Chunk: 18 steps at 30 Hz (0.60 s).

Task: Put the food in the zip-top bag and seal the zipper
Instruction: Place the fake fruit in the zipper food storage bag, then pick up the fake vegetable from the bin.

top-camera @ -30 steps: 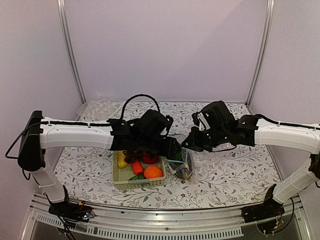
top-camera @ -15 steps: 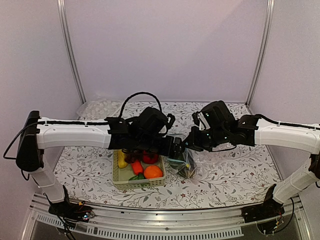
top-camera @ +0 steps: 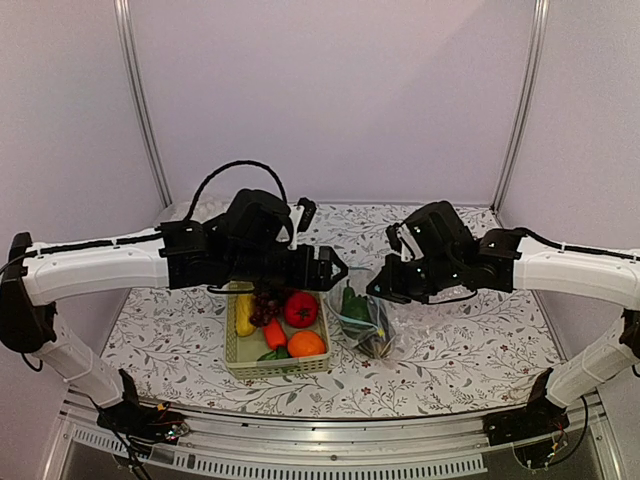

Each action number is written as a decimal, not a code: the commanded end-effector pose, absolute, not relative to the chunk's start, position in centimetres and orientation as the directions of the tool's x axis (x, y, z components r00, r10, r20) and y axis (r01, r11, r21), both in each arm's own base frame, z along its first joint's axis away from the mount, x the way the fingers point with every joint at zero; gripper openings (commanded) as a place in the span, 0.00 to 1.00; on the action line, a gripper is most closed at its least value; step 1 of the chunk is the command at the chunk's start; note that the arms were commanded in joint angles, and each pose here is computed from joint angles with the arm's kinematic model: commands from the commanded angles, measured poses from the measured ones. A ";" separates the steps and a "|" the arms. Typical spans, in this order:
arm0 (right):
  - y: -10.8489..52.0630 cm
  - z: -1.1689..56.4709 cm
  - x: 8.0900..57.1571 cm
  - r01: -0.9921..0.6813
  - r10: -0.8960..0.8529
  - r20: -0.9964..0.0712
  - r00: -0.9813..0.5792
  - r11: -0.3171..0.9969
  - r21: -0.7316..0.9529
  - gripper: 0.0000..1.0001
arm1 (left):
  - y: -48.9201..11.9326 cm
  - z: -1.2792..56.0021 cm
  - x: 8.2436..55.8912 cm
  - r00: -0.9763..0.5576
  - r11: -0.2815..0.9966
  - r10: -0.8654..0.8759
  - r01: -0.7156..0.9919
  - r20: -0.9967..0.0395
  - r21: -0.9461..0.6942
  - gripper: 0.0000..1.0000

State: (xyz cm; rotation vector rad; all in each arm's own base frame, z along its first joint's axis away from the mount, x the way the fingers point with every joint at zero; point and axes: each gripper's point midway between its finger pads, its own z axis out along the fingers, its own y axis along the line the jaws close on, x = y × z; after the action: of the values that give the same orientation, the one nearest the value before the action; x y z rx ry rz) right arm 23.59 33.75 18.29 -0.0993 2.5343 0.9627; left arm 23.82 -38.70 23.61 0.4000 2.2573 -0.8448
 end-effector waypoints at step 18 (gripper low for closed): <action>32.3 18.7 23.4 -0.232 0.068 -0.457 -0.887 0.790 0.567 0.00 | -26.7 11.2 21.6 -0.874 0.906 -0.114 0.103 -0.472 -0.410 0.58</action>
State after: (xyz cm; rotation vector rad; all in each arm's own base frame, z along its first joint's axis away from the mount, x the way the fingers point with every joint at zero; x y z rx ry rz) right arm 23.17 31.93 18.56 -0.1045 2.5338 0.8873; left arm 22.40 -28.58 13.47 0.1821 2.5346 -0.5735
